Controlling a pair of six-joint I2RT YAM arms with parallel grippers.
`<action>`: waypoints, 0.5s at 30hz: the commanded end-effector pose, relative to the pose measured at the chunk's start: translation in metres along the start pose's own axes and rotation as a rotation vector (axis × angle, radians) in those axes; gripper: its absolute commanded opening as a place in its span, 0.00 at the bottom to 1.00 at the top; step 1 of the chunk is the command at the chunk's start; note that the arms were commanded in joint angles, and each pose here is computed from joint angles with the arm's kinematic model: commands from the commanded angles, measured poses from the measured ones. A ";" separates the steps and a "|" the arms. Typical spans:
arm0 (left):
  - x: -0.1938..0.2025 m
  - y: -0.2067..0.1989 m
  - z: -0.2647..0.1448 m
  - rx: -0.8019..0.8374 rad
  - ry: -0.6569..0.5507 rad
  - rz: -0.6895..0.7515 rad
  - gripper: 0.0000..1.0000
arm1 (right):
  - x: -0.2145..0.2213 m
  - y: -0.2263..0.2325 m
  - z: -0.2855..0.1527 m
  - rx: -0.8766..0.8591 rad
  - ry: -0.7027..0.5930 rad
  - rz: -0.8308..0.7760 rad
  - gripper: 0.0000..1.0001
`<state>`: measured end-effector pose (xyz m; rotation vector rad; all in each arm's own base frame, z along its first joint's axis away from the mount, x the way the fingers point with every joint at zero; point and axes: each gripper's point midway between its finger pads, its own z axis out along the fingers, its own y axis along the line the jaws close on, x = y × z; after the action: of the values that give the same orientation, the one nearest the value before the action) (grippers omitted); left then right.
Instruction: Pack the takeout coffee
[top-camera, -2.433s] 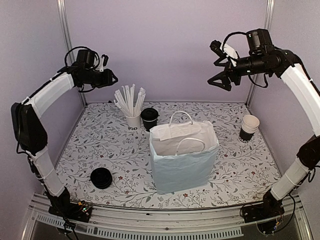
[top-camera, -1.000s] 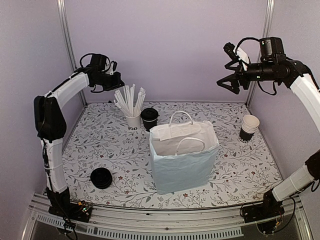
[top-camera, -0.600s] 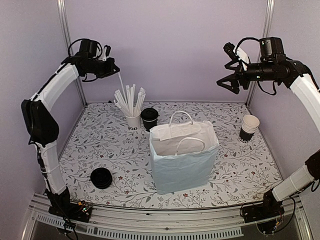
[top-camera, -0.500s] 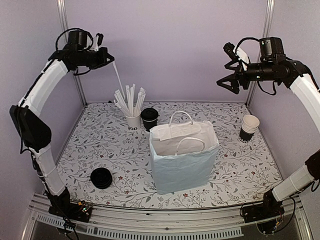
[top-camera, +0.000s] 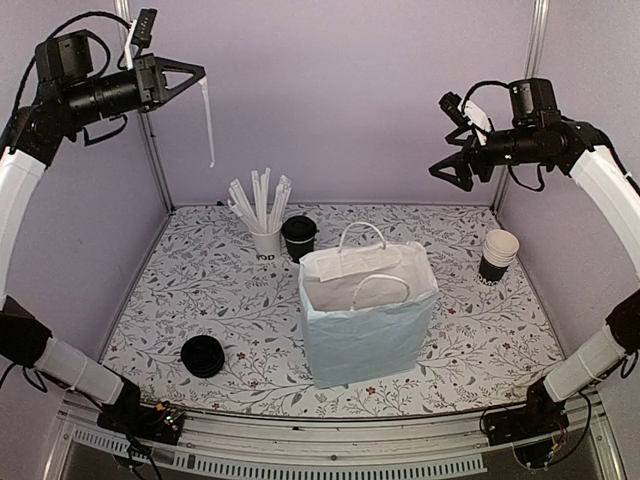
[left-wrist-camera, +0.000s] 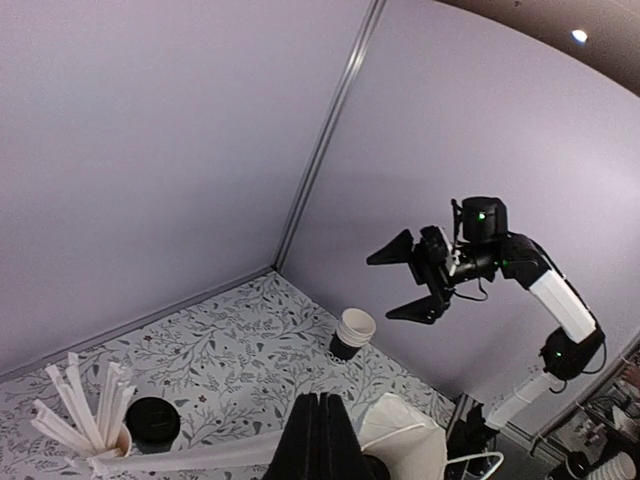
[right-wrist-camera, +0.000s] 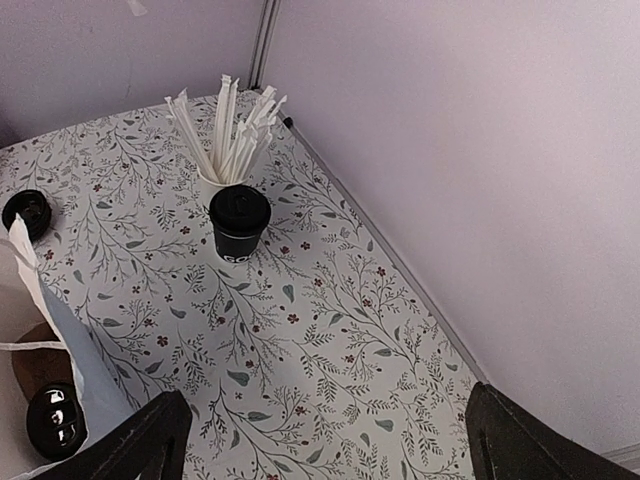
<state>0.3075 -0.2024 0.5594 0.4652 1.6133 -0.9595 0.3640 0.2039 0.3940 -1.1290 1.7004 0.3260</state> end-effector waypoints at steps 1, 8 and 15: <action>0.033 -0.051 0.007 0.229 0.096 -0.079 0.00 | 0.021 -0.008 0.015 0.024 0.056 0.030 0.99; 0.057 -0.112 0.001 0.455 0.148 -0.156 0.00 | 0.041 -0.008 0.030 0.014 0.106 0.055 0.99; 0.089 -0.143 0.009 0.542 0.231 -0.212 0.00 | 0.054 -0.006 0.038 0.002 0.134 0.067 0.99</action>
<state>0.2007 -0.2995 0.5210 0.7707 1.6461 -1.4945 0.3839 0.2005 0.3388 -1.1314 1.8449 0.3024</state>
